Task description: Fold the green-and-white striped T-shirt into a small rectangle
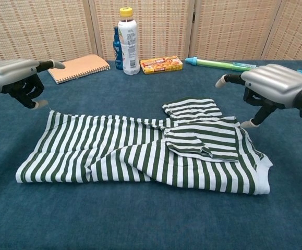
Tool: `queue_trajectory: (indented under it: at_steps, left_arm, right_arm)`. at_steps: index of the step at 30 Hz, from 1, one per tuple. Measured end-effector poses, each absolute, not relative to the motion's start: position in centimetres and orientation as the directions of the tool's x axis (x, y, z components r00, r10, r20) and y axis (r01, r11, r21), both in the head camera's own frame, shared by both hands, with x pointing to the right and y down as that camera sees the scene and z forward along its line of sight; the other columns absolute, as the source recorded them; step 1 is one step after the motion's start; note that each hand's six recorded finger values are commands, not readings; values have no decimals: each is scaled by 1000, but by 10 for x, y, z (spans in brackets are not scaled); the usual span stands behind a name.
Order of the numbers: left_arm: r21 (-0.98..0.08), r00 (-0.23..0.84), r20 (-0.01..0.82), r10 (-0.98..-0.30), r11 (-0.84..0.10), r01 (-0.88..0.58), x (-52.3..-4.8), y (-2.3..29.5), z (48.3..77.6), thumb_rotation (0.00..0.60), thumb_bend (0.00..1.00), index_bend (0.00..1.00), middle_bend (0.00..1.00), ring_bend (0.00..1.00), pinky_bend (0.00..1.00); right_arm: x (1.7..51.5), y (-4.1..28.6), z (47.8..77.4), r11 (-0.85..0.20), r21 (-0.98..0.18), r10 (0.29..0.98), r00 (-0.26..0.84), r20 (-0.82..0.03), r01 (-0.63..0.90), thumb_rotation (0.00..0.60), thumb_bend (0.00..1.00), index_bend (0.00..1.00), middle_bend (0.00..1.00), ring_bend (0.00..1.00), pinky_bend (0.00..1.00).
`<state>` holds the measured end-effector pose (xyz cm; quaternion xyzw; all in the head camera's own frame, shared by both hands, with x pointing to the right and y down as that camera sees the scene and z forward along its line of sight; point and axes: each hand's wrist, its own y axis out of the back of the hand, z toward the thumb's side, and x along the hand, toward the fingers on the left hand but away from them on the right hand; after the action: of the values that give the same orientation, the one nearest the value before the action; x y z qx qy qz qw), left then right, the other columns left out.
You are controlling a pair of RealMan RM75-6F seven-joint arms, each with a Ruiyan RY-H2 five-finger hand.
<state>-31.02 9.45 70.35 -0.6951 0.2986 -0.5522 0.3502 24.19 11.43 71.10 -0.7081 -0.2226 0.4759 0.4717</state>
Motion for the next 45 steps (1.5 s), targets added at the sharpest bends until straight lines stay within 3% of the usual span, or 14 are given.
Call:
queue_trajectory:
  at_steps: [9, 15, 20, 37, 45]
  left_arm:
    - [-811, 214, 564, -797, -584, -38, -313, 101, 699, 600, 403, 0, 842, 821, 944]
    - [-805, 202, 573, -794, -592, -43, -317, 103, 702, 600, 402, 0, 841, 820, 944]
    - [-804, 188, 576, -796, -593, -47, -322, 103, 704, 600, 402, 0, 841, 820, 944]
    - [-798, 177, 586, -791, -601, -46, -329, 107, 707, 600, 402, 0, 842, 820, 944]
    - [-803, 177, 579, -796, -594, -43, -331, 107, 705, 600, 402, 0, 841, 820, 944]
  right_arm:
    - [250, 168, 699, -540, -821, 636, 551, -541, -183, 600, 145, 363, 966, 1000, 1000]
    - [247, 182, 709, -572, -793, 595, 560, -576, -209, 600, 202, 383, 966, 1000, 1000]
    - [241, 182, 715, -574, -789, 584, 566, -582, -219, 600, 258, 392, 967, 1000, 1000]
    - [232, 181, 724, -579, -780, 569, 567, -596, -238, 600, 288, 406, 970, 1000, 1000]
    - [224, 179, 727, -577, -782, 568, 573, -591, -235, 600, 395, 472, 973, 1000, 1000]
